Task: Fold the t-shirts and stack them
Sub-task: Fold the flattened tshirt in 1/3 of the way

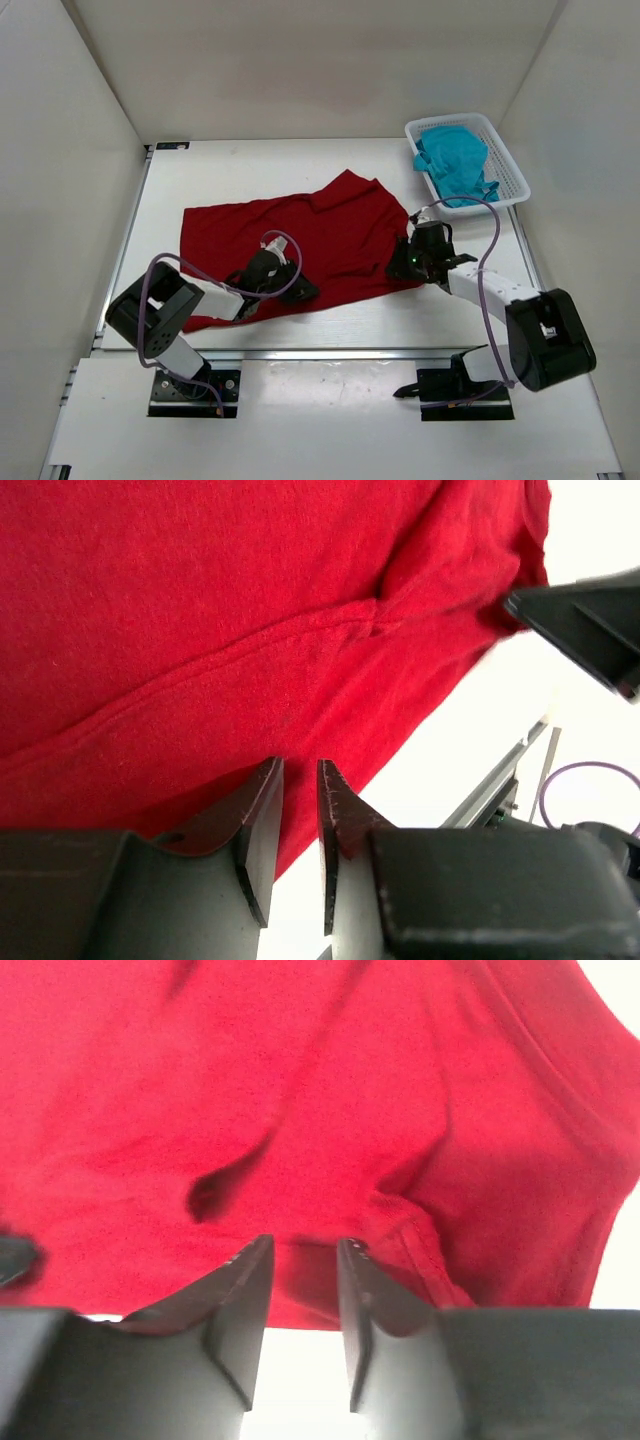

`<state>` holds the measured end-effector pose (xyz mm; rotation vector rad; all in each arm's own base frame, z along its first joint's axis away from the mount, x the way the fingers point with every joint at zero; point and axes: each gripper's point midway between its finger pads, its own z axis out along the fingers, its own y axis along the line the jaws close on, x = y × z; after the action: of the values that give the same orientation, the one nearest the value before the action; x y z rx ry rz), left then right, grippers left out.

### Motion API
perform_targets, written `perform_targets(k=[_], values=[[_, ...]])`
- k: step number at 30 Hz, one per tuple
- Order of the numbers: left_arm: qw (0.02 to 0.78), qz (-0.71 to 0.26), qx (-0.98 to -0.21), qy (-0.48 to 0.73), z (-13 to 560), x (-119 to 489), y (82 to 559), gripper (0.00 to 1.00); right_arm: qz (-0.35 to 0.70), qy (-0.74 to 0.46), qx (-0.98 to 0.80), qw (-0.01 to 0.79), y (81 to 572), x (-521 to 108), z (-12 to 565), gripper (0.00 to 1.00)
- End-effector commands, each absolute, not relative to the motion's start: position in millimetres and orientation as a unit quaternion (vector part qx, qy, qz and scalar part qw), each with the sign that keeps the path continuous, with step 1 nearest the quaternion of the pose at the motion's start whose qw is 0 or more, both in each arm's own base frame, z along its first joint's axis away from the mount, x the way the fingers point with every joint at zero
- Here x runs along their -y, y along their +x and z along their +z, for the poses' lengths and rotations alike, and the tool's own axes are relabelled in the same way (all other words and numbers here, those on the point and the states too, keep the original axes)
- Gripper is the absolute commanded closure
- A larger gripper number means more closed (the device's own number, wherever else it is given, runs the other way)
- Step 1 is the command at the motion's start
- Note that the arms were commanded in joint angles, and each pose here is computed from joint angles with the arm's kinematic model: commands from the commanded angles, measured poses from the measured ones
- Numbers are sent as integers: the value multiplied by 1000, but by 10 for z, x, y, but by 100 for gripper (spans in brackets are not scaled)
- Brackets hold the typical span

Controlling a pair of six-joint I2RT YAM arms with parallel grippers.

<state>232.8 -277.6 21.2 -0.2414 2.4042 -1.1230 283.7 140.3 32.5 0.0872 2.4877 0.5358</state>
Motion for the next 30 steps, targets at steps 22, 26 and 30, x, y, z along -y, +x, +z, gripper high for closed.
perform_targets(k=[22,26,30], values=[[377,-356,-838,-169,795,1532,2679,63,311,-48,-906,284,2992,-2256,492,70],[390,-355,-834,-163,906,1489,2715,63,312,-45,-902,296,3244,-2350,597,91],[394,-356,-832,-160,967,1461,2733,63,311,-58,-901,298,3493,-2554,689,100]])
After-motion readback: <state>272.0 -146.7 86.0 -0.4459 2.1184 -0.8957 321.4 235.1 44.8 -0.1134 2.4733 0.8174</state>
